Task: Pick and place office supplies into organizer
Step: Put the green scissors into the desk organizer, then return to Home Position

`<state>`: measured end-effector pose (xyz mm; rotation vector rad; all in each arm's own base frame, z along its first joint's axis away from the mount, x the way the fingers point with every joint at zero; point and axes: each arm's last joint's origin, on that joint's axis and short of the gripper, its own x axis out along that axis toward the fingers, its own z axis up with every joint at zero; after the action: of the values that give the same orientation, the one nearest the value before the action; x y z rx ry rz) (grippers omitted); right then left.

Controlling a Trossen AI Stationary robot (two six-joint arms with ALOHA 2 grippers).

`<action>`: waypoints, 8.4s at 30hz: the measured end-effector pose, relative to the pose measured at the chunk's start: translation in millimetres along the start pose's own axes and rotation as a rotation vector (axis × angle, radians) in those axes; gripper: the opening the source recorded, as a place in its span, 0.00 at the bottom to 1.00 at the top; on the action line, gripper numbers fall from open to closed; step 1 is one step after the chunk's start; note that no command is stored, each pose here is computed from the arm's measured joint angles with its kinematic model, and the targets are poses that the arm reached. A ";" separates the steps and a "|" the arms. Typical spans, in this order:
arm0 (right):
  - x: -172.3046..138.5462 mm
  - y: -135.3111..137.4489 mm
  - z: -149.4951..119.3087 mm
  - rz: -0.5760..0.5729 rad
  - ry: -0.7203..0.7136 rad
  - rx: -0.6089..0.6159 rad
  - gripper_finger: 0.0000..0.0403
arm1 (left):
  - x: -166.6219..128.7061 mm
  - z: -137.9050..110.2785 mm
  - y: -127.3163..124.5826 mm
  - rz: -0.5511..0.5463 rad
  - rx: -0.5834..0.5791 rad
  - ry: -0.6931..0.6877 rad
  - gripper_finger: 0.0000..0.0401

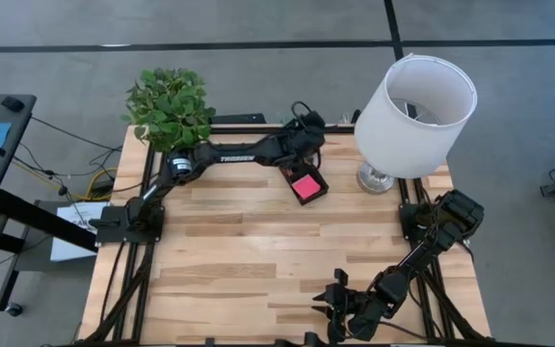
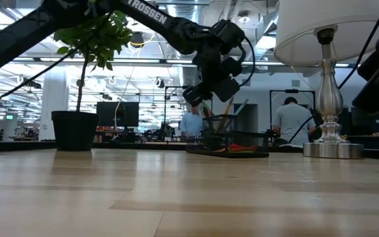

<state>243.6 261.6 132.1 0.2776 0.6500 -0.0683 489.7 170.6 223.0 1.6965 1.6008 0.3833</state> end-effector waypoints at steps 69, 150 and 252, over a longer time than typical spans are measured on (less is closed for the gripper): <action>-133.9 32.9 43.0 0.169 -0.366 -0.183 0.24 | -329.1 -192.5 -44.3 -0.377 -1.280 -0.415 0.48; -175.2 -184.4 3.4 1.156 -0.697 -0.435 0.24 | -302.4 -207.7 -365.3 -0.679 -2.062 -1.530 0.48; -160.4 -210.3 -13.4 0.861 -0.578 -0.618 0.24 | -285.5 -167.1 -335.3 -0.664 -1.163 -2.263 0.48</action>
<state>76.8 59.3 169.9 -0.0844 -0.0792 0.8404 87.6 -71.3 181.5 -0.0455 -0.1200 -0.6934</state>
